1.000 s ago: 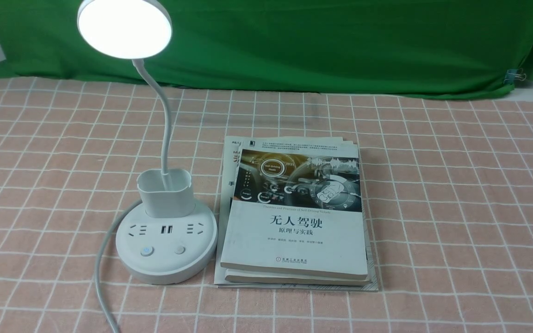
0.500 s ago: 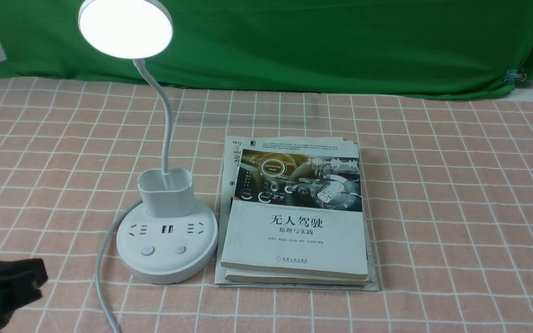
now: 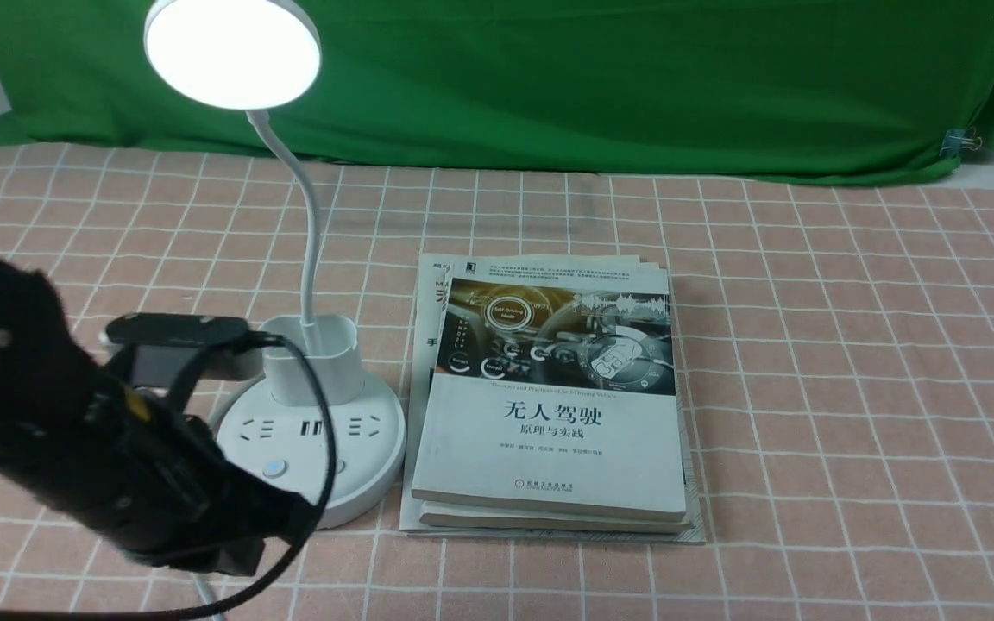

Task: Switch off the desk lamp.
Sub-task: Use the left arm to press the button switch on the lamp holder

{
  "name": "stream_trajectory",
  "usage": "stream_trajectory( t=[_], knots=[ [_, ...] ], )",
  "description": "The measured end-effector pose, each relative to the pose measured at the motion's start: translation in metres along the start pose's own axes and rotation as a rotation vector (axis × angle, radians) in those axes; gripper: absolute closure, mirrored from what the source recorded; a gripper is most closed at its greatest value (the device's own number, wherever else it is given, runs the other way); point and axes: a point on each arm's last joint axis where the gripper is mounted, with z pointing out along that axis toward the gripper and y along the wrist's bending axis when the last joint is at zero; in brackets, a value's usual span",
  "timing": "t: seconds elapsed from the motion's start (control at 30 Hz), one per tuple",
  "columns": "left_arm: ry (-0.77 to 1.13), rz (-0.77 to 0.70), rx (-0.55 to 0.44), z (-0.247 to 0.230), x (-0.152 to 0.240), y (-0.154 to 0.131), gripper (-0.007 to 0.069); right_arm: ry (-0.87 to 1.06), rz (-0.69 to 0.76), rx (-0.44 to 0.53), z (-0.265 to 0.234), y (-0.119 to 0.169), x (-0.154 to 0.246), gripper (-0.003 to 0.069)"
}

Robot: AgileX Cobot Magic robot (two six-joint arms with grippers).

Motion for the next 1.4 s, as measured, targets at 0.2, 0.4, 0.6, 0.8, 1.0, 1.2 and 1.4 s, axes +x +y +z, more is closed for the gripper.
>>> stream_trajectory(
  t=[0.2,0.4,0.6,0.8,1.0,1.2,1.4],
  knots=[
    [-0.004,0.025,-0.025,0.008,-0.028,-0.005,0.0622,0.000,0.000,0.000,0.000,0.000,0.000,0.0419],
    [-0.047,0.018,-0.052,0.025,-0.064,-0.002,0.0622,0.000,0.000,0.000,0.000,0.000,0.000,0.0419],
    [-0.010,0.020,-0.061,0.045,-0.081,0.000,0.0622,0.000,0.000,0.000,0.000,0.000,0.000,0.0419],
    [0.030,0.019,-0.067,0.060,-0.085,0.003,0.0622,0.000,0.000,0.000,0.000,0.000,0.000,0.0419],
    [0.067,0.018,-0.070,0.071,-0.085,0.004,0.0622,0.000,-0.001,0.000,0.000,0.000,0.000,0.0419],
    [0.070,0.018,-0.070,0.071,-0.086,0.005,0.0622,0.000,-0.001,0.000,0.000,0.000,0.000,0.0419],
    [0.079,0.017,-0.071,0.074,-0.086,0.005,0.0622,0.000,-0.001,0.000,0.000,0.000,0.000,0.0419]
  ],
)
